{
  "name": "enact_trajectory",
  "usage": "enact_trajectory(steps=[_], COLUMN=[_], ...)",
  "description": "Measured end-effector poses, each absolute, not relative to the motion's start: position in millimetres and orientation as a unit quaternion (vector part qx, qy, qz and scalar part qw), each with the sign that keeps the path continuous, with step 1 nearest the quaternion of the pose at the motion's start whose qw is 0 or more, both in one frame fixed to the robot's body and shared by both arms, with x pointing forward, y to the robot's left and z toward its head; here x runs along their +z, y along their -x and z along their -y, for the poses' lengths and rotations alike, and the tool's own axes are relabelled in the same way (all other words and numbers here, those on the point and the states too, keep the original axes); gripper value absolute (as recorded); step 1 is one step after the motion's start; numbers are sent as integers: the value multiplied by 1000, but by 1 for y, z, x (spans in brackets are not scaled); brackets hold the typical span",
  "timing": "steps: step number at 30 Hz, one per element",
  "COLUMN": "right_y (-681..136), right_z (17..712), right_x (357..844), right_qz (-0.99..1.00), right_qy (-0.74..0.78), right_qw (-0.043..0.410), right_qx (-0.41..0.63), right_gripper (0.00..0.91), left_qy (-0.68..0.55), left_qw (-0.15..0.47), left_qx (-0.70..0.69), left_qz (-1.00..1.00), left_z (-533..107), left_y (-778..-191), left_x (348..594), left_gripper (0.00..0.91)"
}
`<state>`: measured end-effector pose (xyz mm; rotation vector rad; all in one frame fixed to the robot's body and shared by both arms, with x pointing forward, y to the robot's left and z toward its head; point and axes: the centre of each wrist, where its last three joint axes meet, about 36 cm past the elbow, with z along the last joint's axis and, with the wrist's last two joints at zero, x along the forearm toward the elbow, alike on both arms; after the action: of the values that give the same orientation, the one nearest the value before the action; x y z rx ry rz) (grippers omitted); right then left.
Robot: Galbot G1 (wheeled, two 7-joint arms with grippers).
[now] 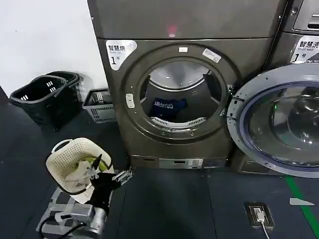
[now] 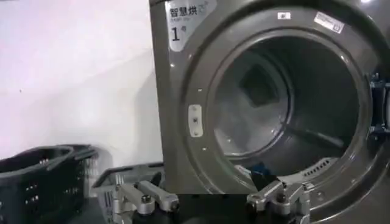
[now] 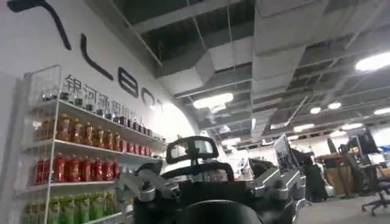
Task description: Grasp the clothes from the dryer.
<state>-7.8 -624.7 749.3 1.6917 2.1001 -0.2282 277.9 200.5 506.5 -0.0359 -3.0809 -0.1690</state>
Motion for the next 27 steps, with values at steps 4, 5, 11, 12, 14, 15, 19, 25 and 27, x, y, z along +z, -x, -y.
enact_trajectory(steps=[4,5,11,12,14,15,19,25,27], right_y=[8,8,7,7,7,6,6,8,8], right_z=[626,626,627,627,628,628,628,628,628], right_x=[750,750,750,751,750,750,747,746,746], right_qz=[-758,-757,-758,-758,-759,-759,-759,-759,-759], right_qy=[-610,-610,-608,-607,-607,-607,-607,-607,-607], right_qw=[218,219,222,223,223,223,222,220,220], right_qx=[-82,-82,-83,-83,-82,-82,-81,-82,-83], right_gripper=[907,907,907,907,907,907,907,907,907], left_qy=[11,11,11,11,11,11,11,12,13], left_qw=[29,28,29,29,30,31,31,33,33], left_qx=[-54,-54,-54,-53,-53,-53,-52,-51,-51], left_qz=[998,998,998,998,998,998,998,998,998], left_z=[-201,-201,-201,-201,-201,-201,-201,-201,-200], left_y=[-278,-279,-279,-279,-279,-278,-278,-277,-276], left_x=[506,506,506,506,506,506,505,505,506], left_gripper=[907,907,907,907,907,907,907,907,907])
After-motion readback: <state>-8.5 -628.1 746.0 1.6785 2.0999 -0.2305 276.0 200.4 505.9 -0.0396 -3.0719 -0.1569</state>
